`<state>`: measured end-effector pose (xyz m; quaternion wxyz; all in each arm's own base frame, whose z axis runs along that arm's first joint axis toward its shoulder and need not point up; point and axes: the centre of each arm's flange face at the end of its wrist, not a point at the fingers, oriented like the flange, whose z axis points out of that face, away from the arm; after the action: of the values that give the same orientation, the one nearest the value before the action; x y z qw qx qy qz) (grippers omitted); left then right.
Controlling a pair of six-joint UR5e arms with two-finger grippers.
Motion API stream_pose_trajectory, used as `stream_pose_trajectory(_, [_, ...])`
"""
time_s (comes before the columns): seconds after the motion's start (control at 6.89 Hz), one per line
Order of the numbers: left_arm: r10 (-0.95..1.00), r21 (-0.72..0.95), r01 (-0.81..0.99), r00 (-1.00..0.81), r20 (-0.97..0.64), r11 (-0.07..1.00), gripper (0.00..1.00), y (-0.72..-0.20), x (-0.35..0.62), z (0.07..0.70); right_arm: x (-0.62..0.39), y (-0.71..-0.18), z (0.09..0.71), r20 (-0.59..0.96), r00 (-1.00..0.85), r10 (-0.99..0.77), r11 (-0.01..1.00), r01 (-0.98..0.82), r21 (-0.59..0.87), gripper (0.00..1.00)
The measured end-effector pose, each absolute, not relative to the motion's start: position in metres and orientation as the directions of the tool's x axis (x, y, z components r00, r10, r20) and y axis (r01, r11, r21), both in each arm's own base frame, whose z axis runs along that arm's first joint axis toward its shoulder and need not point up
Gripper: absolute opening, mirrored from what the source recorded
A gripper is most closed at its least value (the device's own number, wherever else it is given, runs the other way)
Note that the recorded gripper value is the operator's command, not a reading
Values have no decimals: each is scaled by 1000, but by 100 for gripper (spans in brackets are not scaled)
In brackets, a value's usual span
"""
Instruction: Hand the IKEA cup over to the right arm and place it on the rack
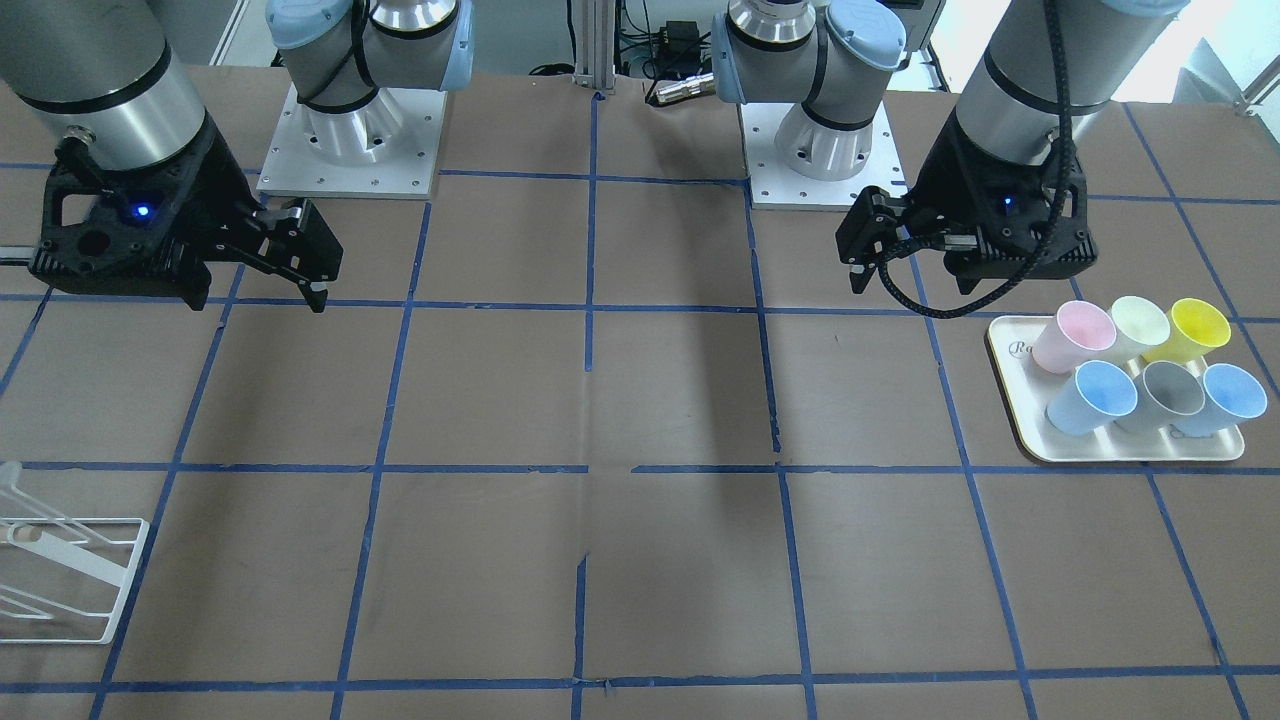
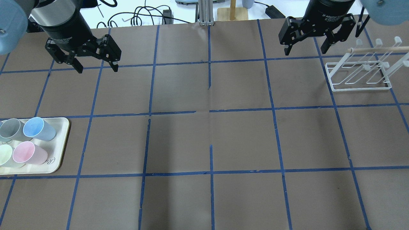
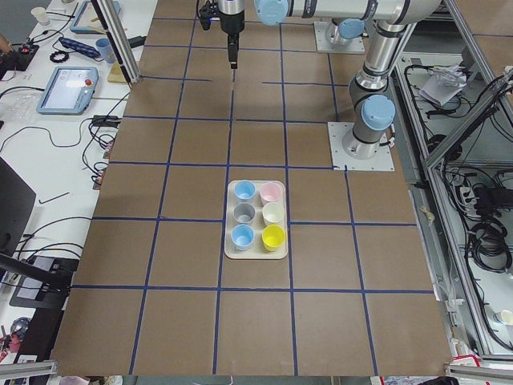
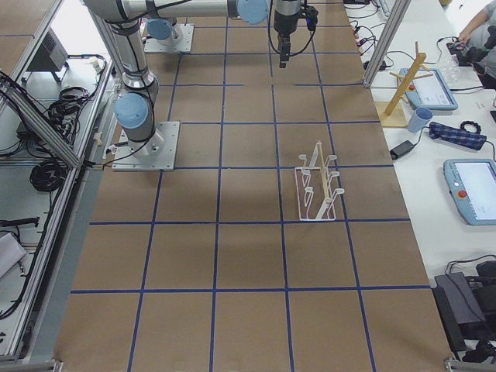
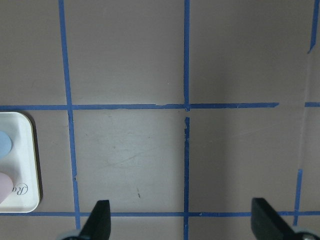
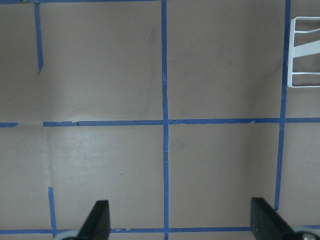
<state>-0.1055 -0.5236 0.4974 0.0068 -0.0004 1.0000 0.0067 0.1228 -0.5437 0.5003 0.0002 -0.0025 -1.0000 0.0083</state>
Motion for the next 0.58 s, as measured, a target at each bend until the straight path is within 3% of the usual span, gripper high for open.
stream_pose_trajectory(0.58, [-1,40,-2,-1000,-24,999,100,-517,-104,500,137,-542,503,6,-1000,6,1000,6,-21,100])
